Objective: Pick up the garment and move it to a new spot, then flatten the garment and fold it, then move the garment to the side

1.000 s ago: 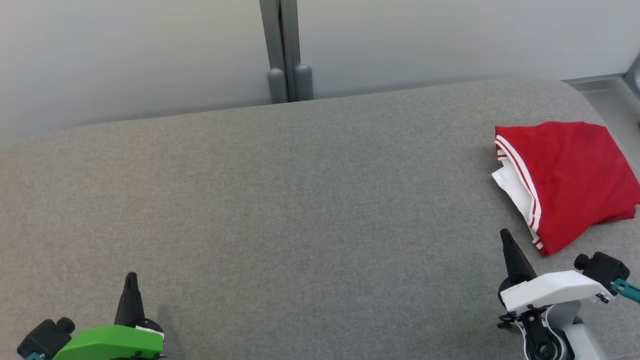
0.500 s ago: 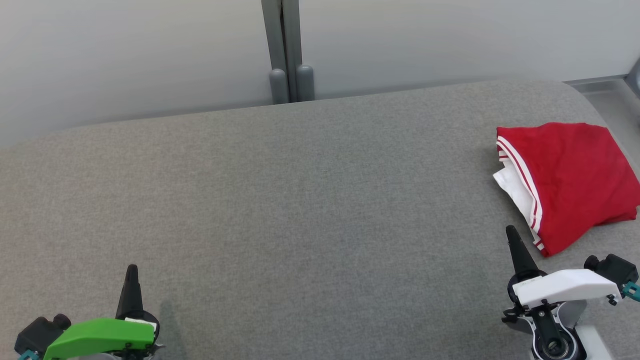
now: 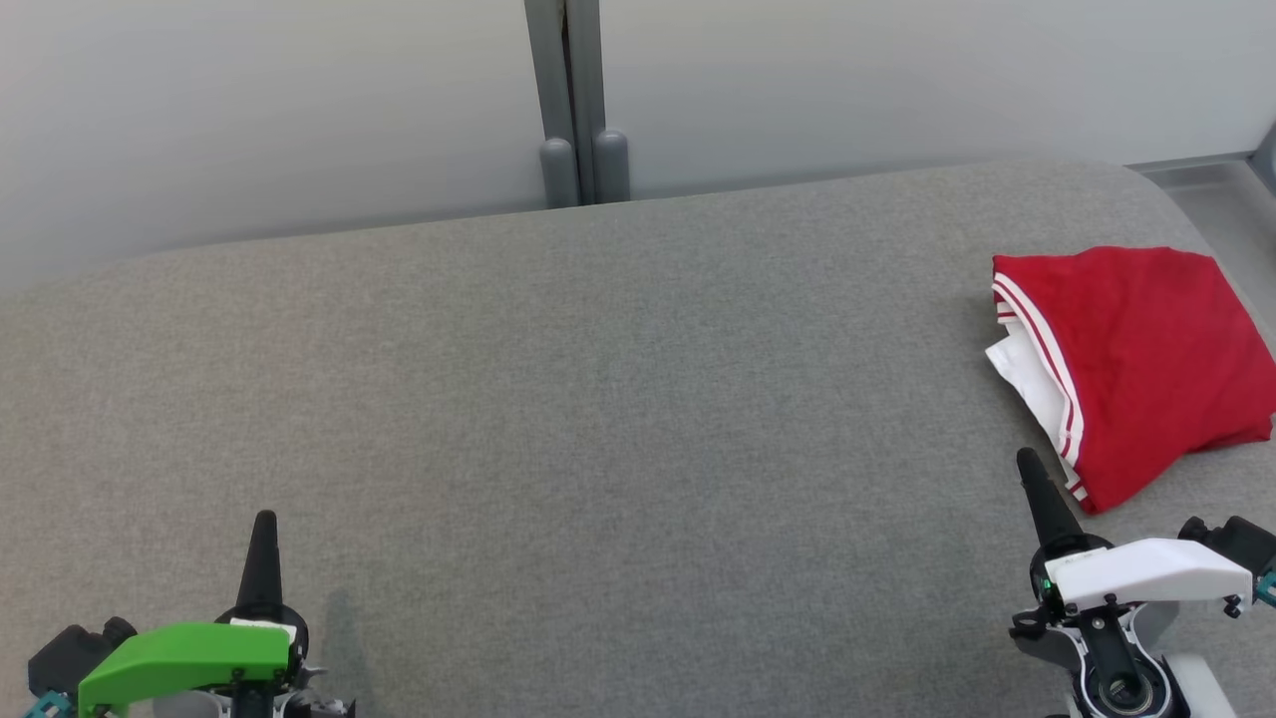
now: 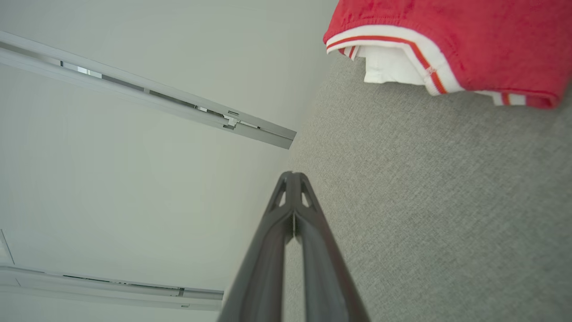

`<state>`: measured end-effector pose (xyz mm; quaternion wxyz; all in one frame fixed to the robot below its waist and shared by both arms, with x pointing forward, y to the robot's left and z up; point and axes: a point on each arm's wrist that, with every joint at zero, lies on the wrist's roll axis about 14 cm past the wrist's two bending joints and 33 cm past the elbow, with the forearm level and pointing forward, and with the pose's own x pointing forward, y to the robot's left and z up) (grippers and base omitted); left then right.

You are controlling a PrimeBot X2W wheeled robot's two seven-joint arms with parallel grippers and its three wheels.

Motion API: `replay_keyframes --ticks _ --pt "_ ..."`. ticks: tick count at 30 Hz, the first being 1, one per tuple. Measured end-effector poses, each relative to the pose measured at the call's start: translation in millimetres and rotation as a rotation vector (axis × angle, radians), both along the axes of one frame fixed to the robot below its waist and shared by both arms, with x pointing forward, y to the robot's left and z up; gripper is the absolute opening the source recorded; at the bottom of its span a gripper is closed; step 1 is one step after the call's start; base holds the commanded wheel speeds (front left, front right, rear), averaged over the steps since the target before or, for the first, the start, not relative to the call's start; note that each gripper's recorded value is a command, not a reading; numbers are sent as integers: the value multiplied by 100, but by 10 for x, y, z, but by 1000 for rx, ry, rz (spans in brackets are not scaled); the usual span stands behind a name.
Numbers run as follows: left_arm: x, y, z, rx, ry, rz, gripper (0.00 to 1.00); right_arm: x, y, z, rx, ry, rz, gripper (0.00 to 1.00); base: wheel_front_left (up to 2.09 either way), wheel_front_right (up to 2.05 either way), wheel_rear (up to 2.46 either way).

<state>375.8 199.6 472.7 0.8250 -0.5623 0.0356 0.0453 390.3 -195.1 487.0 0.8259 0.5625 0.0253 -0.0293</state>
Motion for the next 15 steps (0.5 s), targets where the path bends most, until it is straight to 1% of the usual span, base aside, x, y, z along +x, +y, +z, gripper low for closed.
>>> replay_keyframes --ticks 15 --pt "43 -5 94 -128 -31 1 0 4 -17 66 128 -23 -3 0 0 0 0"
